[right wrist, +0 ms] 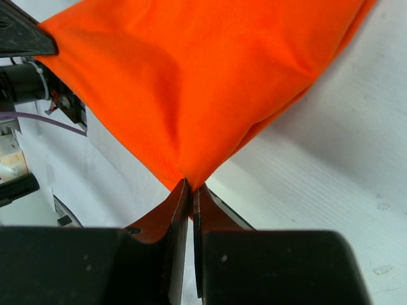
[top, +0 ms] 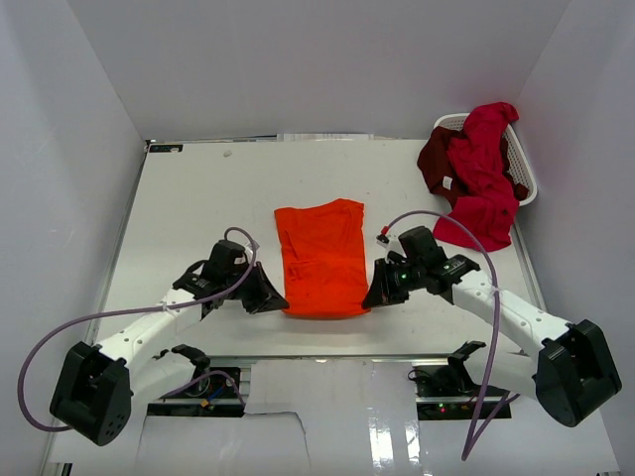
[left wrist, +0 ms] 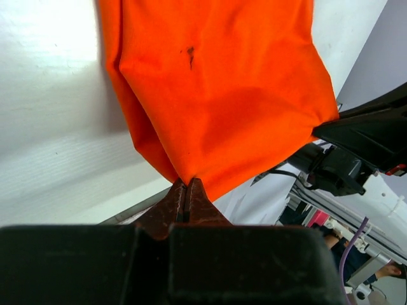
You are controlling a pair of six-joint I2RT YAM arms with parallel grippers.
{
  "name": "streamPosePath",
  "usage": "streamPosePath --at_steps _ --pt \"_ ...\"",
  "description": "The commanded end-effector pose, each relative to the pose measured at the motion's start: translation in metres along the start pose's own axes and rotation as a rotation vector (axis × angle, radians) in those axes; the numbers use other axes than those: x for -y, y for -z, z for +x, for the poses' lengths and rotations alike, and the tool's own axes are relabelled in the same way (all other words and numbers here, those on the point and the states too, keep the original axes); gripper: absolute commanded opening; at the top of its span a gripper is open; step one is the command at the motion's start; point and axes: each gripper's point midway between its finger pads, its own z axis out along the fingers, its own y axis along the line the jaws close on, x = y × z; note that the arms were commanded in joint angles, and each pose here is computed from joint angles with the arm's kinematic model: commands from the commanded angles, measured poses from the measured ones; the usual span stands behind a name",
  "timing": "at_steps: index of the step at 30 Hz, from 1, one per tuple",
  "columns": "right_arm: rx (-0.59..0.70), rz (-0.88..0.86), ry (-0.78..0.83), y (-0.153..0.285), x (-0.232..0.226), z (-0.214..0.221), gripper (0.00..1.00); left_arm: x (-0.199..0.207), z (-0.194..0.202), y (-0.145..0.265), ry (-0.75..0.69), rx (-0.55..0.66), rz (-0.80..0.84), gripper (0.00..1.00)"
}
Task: Fold and stack the t-shirts
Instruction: Grab one side of the 2/3 rectangular tshirt with both arms, then fold the long partially folded tshirt into a neat square
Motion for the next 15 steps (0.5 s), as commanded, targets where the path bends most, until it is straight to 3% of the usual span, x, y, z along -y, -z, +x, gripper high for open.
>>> streamPosePath --at_steps 1,15 --pt "0.037 -0.023 0.058 0.010 -0.019 -0.023 0.08 0.016 -0.019 0.017 -0.035 0.041 0.030 0.00" --pt "0.120 -0.054 0.160 0.033 -0.063 -0.104 0.08 0.069 -0.099 0.052 -0.101 0.168 0.083 0.00"
